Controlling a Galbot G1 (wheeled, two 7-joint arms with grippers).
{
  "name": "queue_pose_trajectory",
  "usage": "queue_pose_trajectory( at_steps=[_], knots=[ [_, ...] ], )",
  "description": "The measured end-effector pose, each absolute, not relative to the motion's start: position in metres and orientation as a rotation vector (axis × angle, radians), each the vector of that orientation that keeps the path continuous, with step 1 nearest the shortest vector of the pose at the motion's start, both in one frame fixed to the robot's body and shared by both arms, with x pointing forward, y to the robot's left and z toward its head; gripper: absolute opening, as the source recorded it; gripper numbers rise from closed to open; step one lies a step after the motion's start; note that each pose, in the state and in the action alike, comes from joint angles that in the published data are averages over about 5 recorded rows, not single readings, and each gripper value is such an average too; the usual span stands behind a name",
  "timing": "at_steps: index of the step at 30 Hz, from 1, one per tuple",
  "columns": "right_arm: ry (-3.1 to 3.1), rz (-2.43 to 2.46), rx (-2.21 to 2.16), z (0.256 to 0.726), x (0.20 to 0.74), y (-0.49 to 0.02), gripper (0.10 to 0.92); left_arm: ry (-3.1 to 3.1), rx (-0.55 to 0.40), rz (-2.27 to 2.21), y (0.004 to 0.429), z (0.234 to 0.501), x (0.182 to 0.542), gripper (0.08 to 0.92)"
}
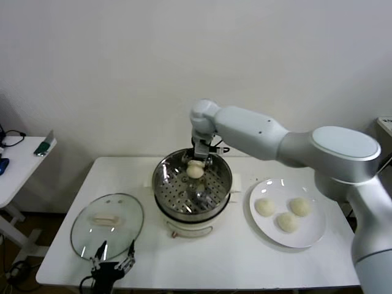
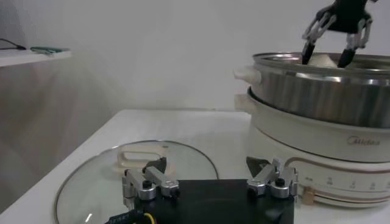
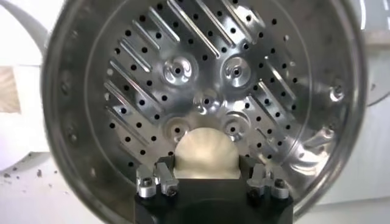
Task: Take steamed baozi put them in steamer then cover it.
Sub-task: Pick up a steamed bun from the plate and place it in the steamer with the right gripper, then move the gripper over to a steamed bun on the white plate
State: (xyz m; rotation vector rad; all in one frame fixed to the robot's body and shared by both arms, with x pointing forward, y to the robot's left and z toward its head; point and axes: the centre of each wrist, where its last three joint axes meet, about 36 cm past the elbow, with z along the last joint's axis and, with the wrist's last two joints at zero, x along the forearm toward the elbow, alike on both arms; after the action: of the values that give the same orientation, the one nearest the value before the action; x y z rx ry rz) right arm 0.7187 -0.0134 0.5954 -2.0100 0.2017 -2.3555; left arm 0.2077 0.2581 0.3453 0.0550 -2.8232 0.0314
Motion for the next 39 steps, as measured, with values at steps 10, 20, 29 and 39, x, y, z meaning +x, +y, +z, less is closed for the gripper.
queue_pose_trajectory(
  at_steps=[10,20,29,39],
  knots=[
    [0.334,-2.324,-2.021,0.635,0.726,-0.037,0.823,-2.833,0.058,0.029,0.255,0.349,0.207,0.823],
    [0.953,-2.409,-2.145,0.722,0.71,-0.17,0.823,-2.838,0.043,0.029,0.252,0.349,0.21,0.823],
    [1.81,-2.354,-2.236,0.675,0.657,-0.305,0.823,-2.847,0.035,0.027,0.253,0.349,0.214,0.823],
    [2.405,-2.184,-2.222,0.568,0.615,-0.35,0.823,-2.847,0.04,0.031,0.253,0.347,0.216,0.823]
  ],
)
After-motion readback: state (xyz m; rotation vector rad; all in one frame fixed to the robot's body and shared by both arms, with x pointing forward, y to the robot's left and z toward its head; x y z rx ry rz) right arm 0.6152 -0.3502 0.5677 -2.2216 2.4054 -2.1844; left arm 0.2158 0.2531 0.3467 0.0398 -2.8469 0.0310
